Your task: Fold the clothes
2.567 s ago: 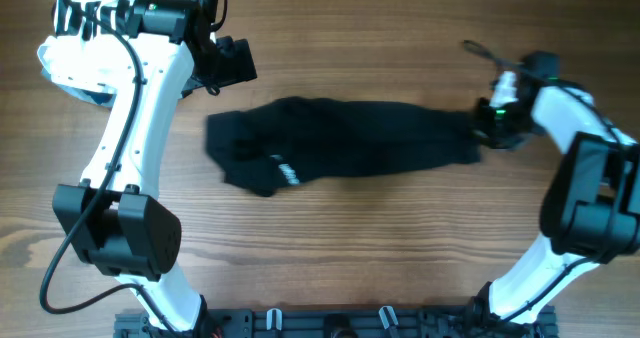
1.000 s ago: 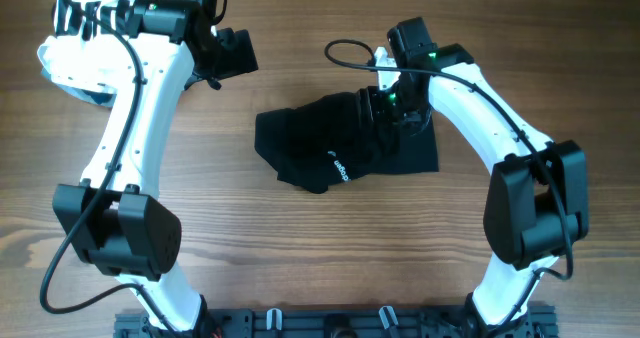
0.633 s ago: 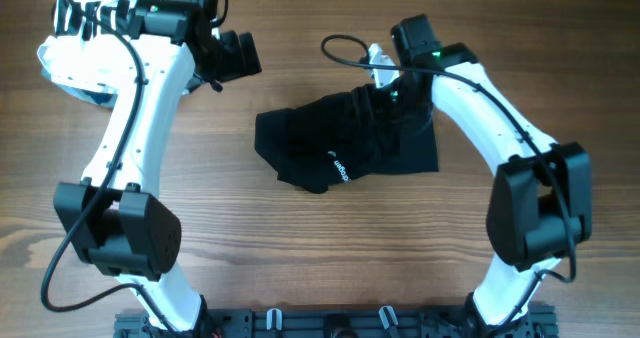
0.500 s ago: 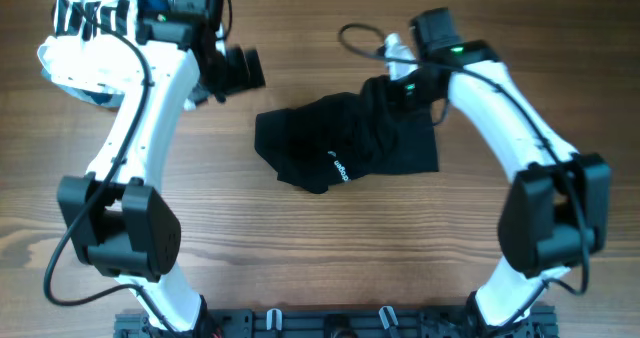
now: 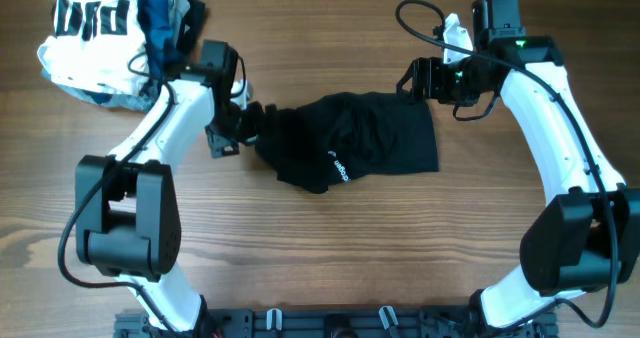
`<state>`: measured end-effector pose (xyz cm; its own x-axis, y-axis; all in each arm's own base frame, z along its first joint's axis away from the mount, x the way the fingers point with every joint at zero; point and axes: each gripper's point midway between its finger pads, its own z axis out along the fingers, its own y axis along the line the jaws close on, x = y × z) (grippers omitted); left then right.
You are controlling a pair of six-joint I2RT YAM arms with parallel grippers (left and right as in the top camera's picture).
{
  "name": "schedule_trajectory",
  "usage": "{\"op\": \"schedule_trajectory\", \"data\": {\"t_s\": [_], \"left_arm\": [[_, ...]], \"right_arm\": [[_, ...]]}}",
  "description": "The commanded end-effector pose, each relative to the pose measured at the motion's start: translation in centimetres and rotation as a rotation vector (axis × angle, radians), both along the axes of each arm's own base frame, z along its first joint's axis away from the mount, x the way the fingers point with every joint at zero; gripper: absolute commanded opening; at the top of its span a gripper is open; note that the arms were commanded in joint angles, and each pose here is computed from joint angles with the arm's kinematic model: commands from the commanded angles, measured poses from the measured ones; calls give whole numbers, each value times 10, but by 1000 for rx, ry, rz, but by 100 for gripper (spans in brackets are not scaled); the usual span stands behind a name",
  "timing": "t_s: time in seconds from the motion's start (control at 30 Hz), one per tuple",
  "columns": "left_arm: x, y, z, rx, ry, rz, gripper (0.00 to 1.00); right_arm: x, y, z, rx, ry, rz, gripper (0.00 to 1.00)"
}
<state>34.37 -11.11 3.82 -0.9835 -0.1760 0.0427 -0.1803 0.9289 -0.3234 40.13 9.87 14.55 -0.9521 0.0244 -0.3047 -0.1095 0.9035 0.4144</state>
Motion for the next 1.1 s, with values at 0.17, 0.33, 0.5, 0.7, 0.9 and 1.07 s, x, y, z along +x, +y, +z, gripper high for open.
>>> {"op": "schedule_trajectory", "data": {"t_s": [0.17, 0.33, 0.5, 0.7, 0.9, 1.07], "left_arm": [[-6, -17, -28, -128, -48, -23, 77], [-8, -26, -29, -129, -57, -48, 69], [-8, -36, -33, -94, -86, -91, 63], [-10, -48, -36, -96, -114, -128, 32], [-9, -46, -37, -77, -118, -126, 4], [-6, -40, -37, -58, -125, -115, 4]], "right_arm": [[3, -3, 8, -25, -26, -12, 77], [3, -3, 8, -25, -26, -13, 77], [3, -3, 8, -25, -24, -12, 77], [-2, -4, 5, -33, -1, -11, 77], [-9, -5, 2, -37, 31, -13, 77], [-10, -5, -1, -37, 39, -15, 72]]}}
